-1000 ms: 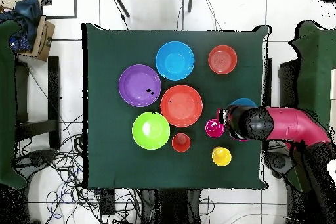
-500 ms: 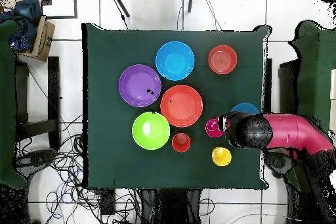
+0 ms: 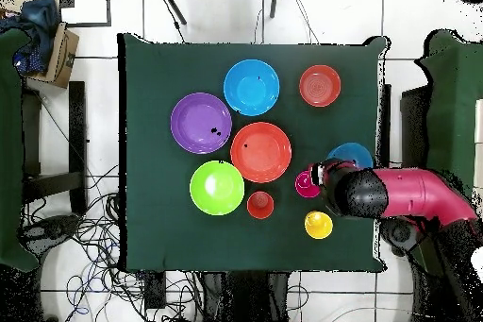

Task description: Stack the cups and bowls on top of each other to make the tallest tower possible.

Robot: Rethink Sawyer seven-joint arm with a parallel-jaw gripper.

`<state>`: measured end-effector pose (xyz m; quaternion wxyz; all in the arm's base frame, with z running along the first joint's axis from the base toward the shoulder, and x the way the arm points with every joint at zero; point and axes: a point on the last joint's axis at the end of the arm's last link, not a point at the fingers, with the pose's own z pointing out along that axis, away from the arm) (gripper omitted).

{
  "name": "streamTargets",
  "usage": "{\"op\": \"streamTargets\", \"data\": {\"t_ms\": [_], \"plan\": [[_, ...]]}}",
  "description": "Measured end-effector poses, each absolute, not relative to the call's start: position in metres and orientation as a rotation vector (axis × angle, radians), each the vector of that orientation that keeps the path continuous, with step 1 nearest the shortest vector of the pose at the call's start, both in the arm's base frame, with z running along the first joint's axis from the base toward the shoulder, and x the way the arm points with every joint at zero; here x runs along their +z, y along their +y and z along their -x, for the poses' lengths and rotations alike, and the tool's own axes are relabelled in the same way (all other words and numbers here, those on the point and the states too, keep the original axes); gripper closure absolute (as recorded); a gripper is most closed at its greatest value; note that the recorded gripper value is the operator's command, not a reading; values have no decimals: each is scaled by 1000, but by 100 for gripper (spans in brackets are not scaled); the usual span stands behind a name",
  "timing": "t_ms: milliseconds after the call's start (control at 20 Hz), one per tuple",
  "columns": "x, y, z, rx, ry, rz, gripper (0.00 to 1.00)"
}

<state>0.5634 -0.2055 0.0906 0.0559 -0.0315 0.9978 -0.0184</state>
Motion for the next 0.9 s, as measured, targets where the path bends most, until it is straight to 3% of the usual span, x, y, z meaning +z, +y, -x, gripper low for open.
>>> {"op": "streamTargets", "data": {"t_ms": [900], "plan": [[82, -206, -570, -140, 2855, 214, 100]]}}
